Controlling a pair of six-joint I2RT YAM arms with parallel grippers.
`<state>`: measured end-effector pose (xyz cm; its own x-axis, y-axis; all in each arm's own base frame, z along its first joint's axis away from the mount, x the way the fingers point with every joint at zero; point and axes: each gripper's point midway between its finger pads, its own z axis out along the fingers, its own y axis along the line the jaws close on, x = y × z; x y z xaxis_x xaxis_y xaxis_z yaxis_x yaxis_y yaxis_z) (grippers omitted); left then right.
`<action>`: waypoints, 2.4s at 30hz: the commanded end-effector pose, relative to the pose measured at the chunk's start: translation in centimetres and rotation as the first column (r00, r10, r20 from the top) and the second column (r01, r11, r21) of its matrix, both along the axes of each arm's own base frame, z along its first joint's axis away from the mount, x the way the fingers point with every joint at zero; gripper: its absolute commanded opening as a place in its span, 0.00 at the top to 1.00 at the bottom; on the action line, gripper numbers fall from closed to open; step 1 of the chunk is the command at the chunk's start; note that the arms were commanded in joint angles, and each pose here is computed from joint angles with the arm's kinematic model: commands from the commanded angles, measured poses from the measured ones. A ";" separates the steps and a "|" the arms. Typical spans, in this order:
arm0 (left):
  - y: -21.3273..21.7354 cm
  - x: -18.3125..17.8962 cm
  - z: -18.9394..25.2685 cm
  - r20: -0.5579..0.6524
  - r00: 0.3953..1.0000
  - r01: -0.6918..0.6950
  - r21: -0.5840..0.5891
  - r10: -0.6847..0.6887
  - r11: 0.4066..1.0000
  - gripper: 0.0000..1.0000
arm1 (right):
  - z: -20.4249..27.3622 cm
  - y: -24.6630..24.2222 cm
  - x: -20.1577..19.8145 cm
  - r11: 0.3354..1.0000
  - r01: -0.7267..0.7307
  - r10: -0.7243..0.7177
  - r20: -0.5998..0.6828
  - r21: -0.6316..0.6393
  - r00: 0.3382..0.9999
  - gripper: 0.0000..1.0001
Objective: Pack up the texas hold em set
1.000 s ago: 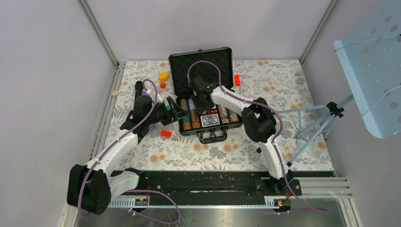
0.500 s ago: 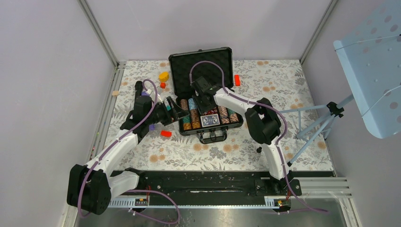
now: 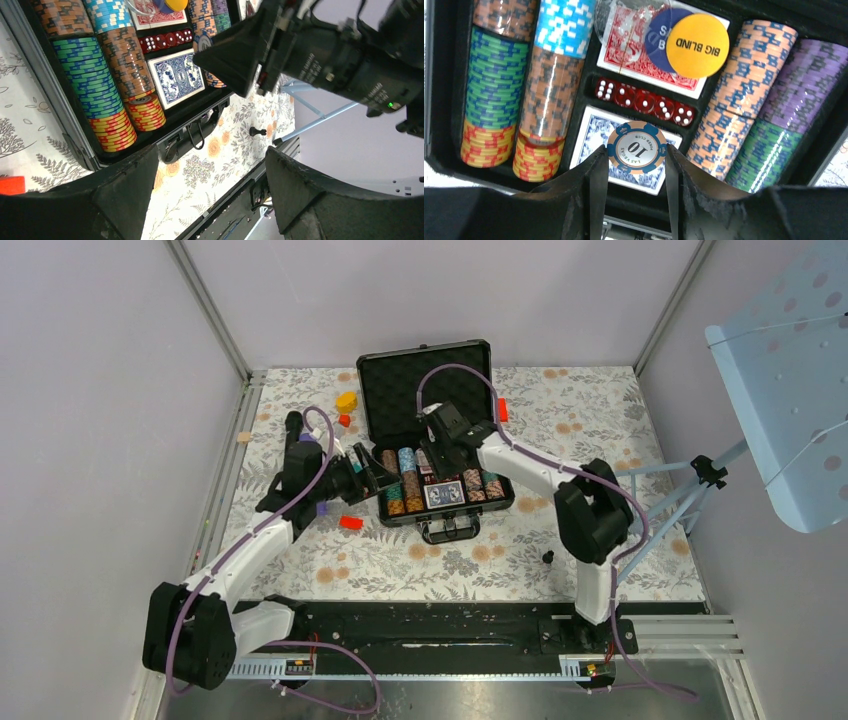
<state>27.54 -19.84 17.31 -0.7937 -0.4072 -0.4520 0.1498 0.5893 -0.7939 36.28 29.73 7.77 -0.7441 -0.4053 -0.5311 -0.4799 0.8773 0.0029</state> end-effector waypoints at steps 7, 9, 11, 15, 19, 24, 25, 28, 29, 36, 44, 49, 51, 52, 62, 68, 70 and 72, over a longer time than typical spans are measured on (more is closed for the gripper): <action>-2.3 3.5 4.6 0.075 0.996 0.049 -0.145 -0.038 0.988 0.24 | 6.4 0.1 -1.5 0.969 -0.208 0.186 0.159 0.135 0.969 0.62; -2.8 4.3 5.0 0.069 0.996 0.058 -0.167 -0.047 0.984 0.24 | 7.0 0.1 -1.8 0.959 -0.244 0.217 0.180 0.144 0.959 0.62; -3.4 5.0 4.8 0.055 0.997 0.068 -0.193 -0.059 0.979 0.25 | 7.5 0.3 -2.1 0.945 -0.284 0.253 0.194 0.159 0.948 0.62; -4.3 6.3 3.9 0.025 0.997 0.081 -0.234 -0.078 0.969 0.28 | 8.1 0.7 -2.6 0.921 -0.344 0.303 0.222 0.182 0.927 0.62; -5.4 7.4 3.4 0.007 0.994 0.104 -0.280 -0.106 0.954 0.32 | 8.4 1.2 -2.8 0.904 -0.377 0.329 0.237 0.199 0.914 0.62; -6.6 7.9 2.8 -0.006 0.990 0.133 -0.297 -0.142 0.945 0.35 | 8.8 1.4 -2.7 0.896 -0.394 0.343 0.247 0.202 0.906 0.62; -6.7 8.0 2.6 -0.011 0.990 0.132 -0.297 -0.142 0.946 0.35 | 8.8 1.5 -2.7 0.896 -0.395 0.344 0.249 0.201 0.905 0.62; -6.8 8.1 2.2 -0.017 0.989 0.136 -0.297 -0.148 0.945 0.36 | 8.9 1.4 -2.6 0.896 -0.397 0.345 0.255 0.196 0.903 0.62; -7.0 8.0 2.1 -0.019 0.988 0.140 -0.298 -0.152 0.944 0.37 | 8.9 1.4 -2.5 0.897 -0.396 0.343 0.257 0.195 0.904 0.62; -8.1 7.8 1.2 -0.037 0.984 0.157 -0.289 -0.175 0.945 0.42 | 9.5 1.6 -2.1 0.899 -0.390 0.333 0.268 0.199 0.904 0.62; -8.6 7.6 0.7 -0.043 0.982 0.167 -0.284 -0.186 0.944 0.49 | 10.0 1.5 -1.9 0.903 -0.383 0.323 0.280 0.195 0.904 0.63; -8.9 7.3 0.6 -0.043 0.979 0.177 -0.284 -0.197 0.942 0.53 | 10.2 1.5 -1.8 0.903 -0.383 0.321 0.286 0.194 0.903 0.63; -9.1 7.1 0.5 -0.041 0.978 0.185 -0.283 -0.205 0.941 0.54 | 10.3 1.5 -1.7 0.904 -0.381 0.318 0.287 0.197 0.904 0.63; -9.1 7.1 0.4 -0.043 0.978 0.186 -0.281 -0.206 0.941 0.55 | 10.4 1.6 -1.7 0.903 -0.381 0.317 0.289 0.199 0.903 0.63; -9.5 6.8 0.5 -0.037 0.975 0.202 -0.282 -0.221 0.938 0.65 | 11.1 1.7 -1.7 0.901 -0.381 0.312 0.298 0.210 0.902 0.63; -9.7 6.6 0.6 -0.036 0.973 0.208 -0.284 -0.227 0.936 0.70 | 11.2 1.7 -1.7 0.900 -0.381 0.311 0.299 0.212 0.902 0.63; -9.7 6.6 0.6 -0.035 0.973 0.210 -0.284 -0.229 0.936 0.74 | 11.0 1.7 -1.7 0.901 -0.379 0.312 0.292 0.210 0.904 0.63; -9.7 6.7 0.7 -0.033 0.973 0.210 -0.284 -0.228 0.936 0.76 | 11.0 1.7 -1.6 0.901 -0.379 0.314 0.288 0.210 0.905 0.63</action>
